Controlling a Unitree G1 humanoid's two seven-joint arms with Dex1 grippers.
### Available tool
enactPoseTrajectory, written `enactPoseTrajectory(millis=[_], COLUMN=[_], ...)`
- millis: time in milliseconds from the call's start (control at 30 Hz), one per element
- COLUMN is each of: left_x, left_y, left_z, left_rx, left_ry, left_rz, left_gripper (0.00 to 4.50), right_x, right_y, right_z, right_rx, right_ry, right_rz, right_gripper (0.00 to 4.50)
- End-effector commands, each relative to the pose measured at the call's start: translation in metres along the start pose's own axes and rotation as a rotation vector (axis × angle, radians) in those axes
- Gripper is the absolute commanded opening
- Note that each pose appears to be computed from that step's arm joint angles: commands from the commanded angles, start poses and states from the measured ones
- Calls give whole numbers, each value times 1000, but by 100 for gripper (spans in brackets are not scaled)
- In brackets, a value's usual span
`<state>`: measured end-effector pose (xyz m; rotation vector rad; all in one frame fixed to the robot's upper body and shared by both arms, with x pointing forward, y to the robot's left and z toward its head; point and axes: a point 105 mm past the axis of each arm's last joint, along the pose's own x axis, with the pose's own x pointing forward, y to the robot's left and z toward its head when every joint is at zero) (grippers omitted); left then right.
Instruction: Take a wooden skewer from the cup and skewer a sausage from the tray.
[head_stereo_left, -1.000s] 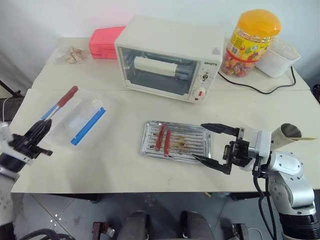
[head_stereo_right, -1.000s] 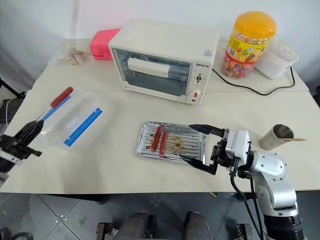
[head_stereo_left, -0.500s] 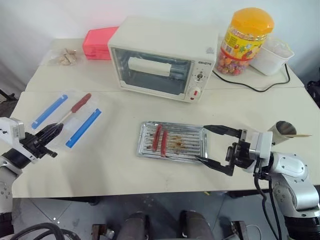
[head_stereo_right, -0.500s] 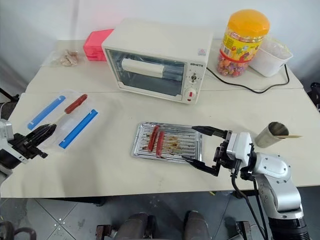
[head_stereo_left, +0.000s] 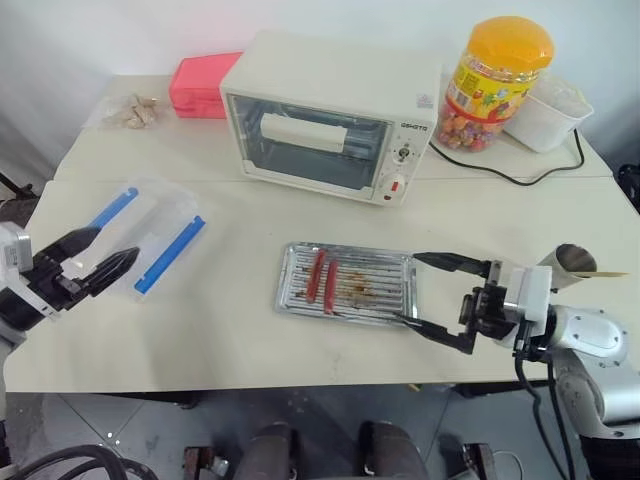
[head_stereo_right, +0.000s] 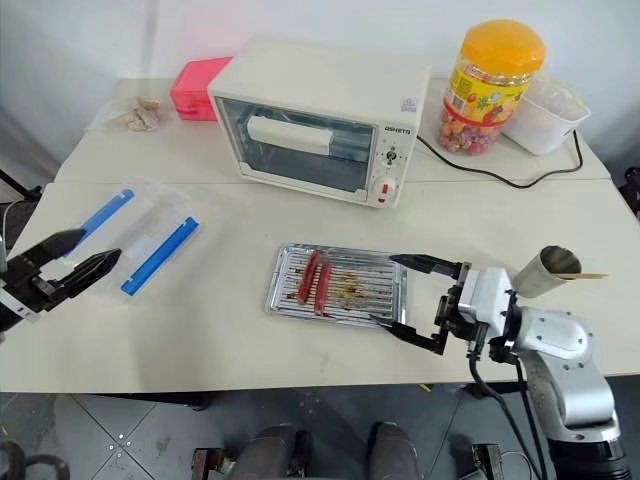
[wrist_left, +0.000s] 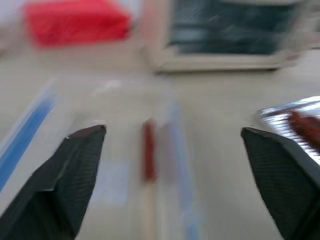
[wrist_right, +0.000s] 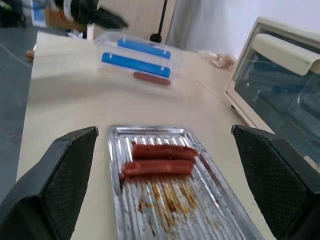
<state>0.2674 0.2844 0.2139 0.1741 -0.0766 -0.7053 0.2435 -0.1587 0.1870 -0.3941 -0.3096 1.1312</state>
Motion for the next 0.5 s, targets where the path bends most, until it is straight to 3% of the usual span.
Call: enactPoseTrajectory(millis=[33, 133, 267, 367, 500], left_x=[28, 42, 38, 28, 16], left_y=[-51, -76, -103, -95, -80], left_z=[2, -10, -50, -74, -81], left_rx=[93, 98, 101, 123, 110], left_ry=[22, 31, 115, 195, 191], left_rz=[-288, -377, -438, -335, -193], left_gripper=[448, 448, 448, 448, 448], right_x=[-17, -29, -38, -37, -37], right_y=[-6, 0, 10, 14, 21], right_z=[5, -2, -10, -12, -18], right_rx=[-16, -10, -1, 9, 39], right_ry=[17, 67, 95, 86, 86], right_rz=[-30, -15, -12, -28, -40], right_gripper=[450, 450, 450, 450, 450])
